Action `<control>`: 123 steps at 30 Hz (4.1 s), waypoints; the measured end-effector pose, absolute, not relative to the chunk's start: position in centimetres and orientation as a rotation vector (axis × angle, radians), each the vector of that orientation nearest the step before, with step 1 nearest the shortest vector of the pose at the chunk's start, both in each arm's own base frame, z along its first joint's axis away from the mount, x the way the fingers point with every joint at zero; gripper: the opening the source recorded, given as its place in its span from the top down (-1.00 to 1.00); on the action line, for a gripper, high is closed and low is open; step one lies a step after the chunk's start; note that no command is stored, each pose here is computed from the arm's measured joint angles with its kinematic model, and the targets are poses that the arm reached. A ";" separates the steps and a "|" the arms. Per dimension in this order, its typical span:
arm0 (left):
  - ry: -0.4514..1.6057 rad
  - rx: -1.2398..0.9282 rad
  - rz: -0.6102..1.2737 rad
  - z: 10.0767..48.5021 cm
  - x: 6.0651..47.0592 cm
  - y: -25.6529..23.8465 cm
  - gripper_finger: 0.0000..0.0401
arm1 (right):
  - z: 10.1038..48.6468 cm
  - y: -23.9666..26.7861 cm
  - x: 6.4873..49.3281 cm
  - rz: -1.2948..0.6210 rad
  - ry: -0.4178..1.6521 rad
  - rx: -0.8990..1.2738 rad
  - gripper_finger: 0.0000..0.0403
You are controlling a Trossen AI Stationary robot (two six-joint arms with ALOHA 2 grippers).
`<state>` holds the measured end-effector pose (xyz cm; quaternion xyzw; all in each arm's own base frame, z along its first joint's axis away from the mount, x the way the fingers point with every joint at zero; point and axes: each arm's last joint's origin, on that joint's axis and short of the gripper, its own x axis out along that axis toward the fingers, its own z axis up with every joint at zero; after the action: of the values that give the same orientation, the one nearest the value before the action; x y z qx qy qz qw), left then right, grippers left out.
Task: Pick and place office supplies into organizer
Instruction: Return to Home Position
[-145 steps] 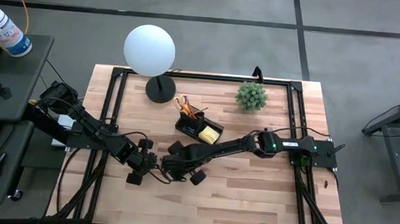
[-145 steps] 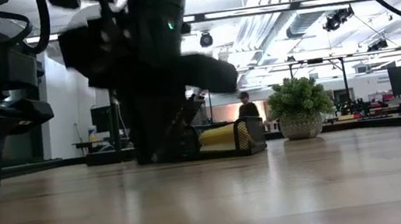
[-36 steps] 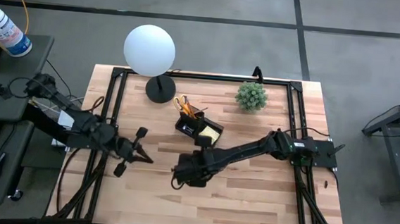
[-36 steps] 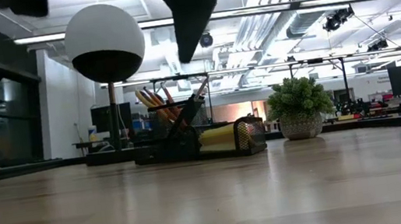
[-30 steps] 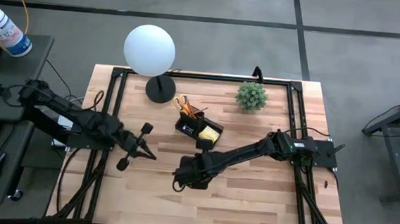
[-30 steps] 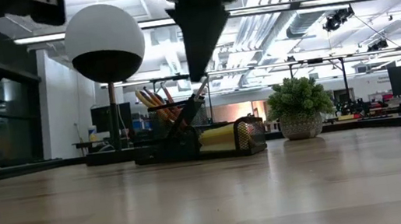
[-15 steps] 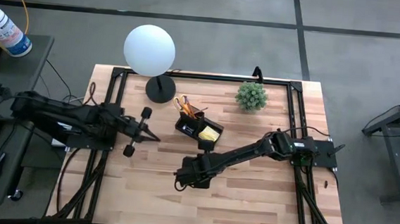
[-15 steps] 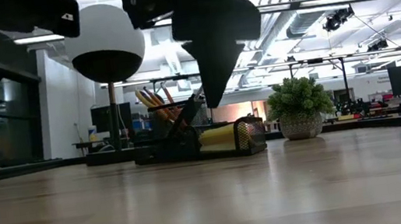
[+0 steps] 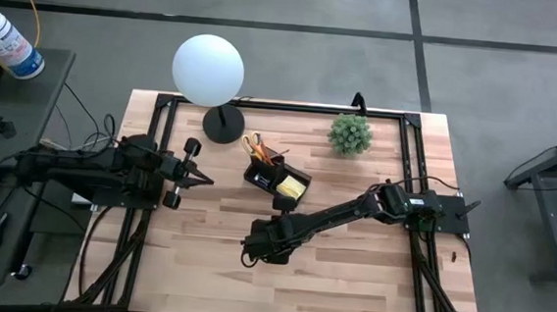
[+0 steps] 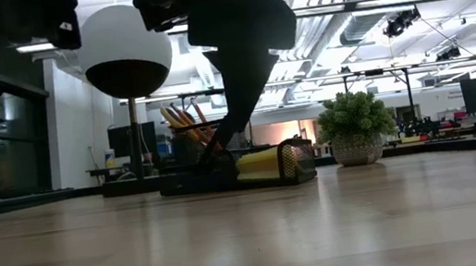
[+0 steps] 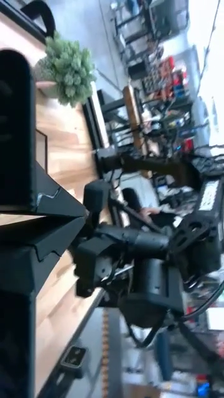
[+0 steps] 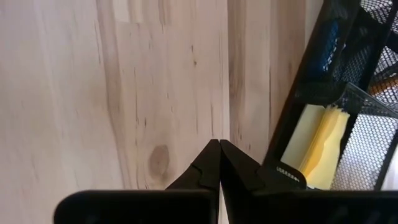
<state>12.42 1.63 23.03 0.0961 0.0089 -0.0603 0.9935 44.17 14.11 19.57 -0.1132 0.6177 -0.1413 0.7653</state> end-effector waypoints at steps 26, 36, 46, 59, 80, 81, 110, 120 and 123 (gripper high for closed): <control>-0.151 0.134 -0.019 18.3 9.7 1.4 1.00 | 19.5 11.3 45.2 -0.262 1.370 -0.241 0.99; -0.109 0.121 0.003 17.7 9.7 1.5 1.00 | 17.6 7.1 43.8 -0.184 1.361 -0.131 1.00; -0.076 0.115 0.004 17.4 9.8 1.5 1.00 | 21.1 4.0 29.9 -0.172 0.768 0.190 0.99; -0.044 0.082 0.021 17.1 9.8 1.6 1.00 | 19.5 1.3 17.2 -0.048 0.078 0.179 1.00; -0.046 0.055 0.020 17.1 9.8 1.6 1.00 | 17.9 0.3 12.3 -0.051 -0.109 0.026 1.00; -0.046 0.055 0.021 17.1 9.8 1.6 1.00 | 17.9 0.3 12.2 -0.053 -0.107 0.027 1.00; -0.003 0.052 0.059 16.7 9.8 1.7 1.00 | 17.0 0.1 9.7 -0.068 -0.044 0.019 1.00; 0.047 0.049 0.126 16.3 10.0 1.9 1.00 | 16.9 0.2 9.7 -0.051 -0.037 0.005 1.00; 0.060 0.048 0.155 16.2 10.0 2.0 1.00 | 16.9 0.2 9.7 -0.053 -0.037 0.027 1.00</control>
<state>10.03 2.02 16.18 0.0238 0.0301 0.0776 0.9963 9.74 0.16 16.93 0.0133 -0.0185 -0.0265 0.9994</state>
